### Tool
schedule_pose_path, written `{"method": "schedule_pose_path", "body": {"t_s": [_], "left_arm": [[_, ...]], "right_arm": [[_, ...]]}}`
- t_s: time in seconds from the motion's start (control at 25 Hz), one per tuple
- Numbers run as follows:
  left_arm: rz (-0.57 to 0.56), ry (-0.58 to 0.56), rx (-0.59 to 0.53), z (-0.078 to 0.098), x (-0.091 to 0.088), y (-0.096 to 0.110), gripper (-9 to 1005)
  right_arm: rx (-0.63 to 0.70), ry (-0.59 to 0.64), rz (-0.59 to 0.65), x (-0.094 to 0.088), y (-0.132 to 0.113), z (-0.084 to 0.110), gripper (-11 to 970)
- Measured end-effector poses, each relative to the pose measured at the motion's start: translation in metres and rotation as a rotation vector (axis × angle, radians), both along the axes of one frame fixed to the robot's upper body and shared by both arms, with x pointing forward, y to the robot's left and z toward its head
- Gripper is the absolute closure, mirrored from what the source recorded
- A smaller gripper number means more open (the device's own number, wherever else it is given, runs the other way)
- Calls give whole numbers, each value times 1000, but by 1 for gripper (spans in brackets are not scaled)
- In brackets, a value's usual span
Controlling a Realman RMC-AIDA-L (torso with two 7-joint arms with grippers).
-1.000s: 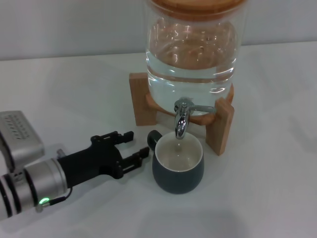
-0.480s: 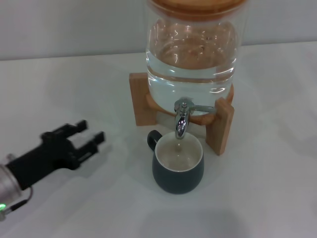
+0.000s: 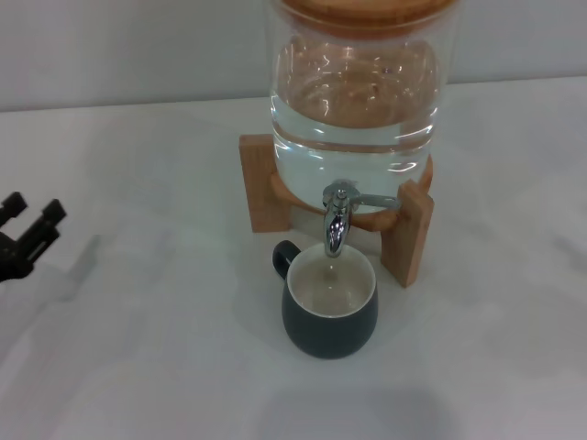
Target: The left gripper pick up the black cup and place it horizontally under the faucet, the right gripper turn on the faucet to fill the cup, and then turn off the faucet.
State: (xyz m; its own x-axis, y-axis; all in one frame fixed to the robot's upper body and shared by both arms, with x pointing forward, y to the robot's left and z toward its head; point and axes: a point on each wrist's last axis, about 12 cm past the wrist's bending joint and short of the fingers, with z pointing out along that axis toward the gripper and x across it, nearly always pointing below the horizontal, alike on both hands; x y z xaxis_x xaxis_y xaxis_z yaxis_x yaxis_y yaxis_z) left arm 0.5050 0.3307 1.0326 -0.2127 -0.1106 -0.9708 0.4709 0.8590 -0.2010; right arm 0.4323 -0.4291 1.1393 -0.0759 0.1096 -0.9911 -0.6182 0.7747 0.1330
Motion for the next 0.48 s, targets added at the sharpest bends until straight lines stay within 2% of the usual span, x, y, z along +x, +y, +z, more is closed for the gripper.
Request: {"method": "schedule_pose_path", "body": {"t_s": [0.08,0.48], "left_arm": [[42,-4,-8,0,0,6,391],[98,-11,-30,0,-4,14,391]], "right_arm": [[-21,51,119,12,18,6,134],[-59,108,331,31,60,9,134]]}}
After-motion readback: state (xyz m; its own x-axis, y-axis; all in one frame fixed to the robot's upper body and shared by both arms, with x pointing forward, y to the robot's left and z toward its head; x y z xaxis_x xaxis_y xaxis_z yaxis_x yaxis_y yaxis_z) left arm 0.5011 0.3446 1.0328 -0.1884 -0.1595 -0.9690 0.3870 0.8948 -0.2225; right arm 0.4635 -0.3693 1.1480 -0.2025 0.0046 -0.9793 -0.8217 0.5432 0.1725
